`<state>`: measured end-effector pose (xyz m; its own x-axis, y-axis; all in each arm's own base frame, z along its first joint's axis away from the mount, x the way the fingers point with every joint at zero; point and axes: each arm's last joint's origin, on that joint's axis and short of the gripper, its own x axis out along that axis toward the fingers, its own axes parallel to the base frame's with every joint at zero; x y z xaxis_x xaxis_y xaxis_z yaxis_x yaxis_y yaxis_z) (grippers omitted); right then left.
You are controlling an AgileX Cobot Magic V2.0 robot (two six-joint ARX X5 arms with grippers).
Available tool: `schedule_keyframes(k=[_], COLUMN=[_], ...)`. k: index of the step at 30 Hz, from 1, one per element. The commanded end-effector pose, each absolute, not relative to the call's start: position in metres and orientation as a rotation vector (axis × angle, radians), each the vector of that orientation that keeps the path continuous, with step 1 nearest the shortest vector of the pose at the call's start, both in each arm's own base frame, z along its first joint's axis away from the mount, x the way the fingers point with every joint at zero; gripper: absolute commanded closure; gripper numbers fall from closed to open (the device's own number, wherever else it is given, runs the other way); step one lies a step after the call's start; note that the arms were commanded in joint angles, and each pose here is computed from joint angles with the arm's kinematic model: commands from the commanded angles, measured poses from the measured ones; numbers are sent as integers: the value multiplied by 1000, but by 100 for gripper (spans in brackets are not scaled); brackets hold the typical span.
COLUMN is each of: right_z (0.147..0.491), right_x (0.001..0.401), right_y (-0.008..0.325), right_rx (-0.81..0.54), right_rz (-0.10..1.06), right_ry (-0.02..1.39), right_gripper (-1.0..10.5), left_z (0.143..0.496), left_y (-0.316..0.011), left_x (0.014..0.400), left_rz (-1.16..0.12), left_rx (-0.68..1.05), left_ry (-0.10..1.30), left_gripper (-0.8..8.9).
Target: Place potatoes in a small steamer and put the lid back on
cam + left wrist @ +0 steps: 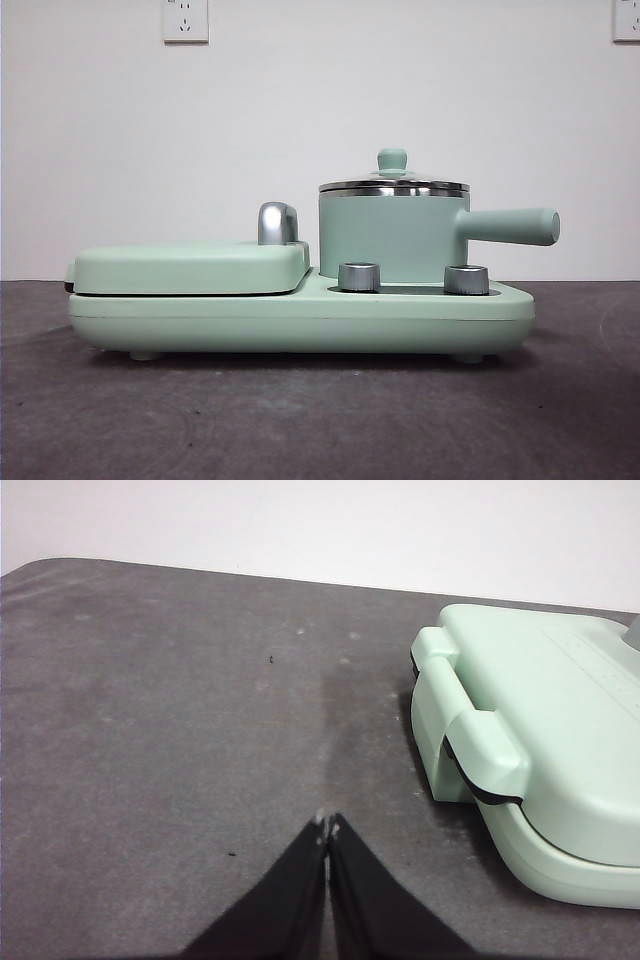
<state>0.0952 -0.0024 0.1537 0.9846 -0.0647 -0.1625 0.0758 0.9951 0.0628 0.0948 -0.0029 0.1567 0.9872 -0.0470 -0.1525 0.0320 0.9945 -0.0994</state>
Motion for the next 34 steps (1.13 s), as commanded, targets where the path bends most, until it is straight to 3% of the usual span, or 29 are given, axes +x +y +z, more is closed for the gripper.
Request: schedule_keyframes(k=[1,34], right_z=[151,152], right_x=[96,96], right_y=[-2,-2], right_rx=[-1,-14], right_rz=[-68,-59], right_ry=[164,149], right_gripper=[928,927], left_z=[150,150], left_y=[-3,-3], left_x=[96,96], left_rz=[-36,-36], left_rx=[-94,-94], left_ry=[179,179], left_gripper=[808,808])
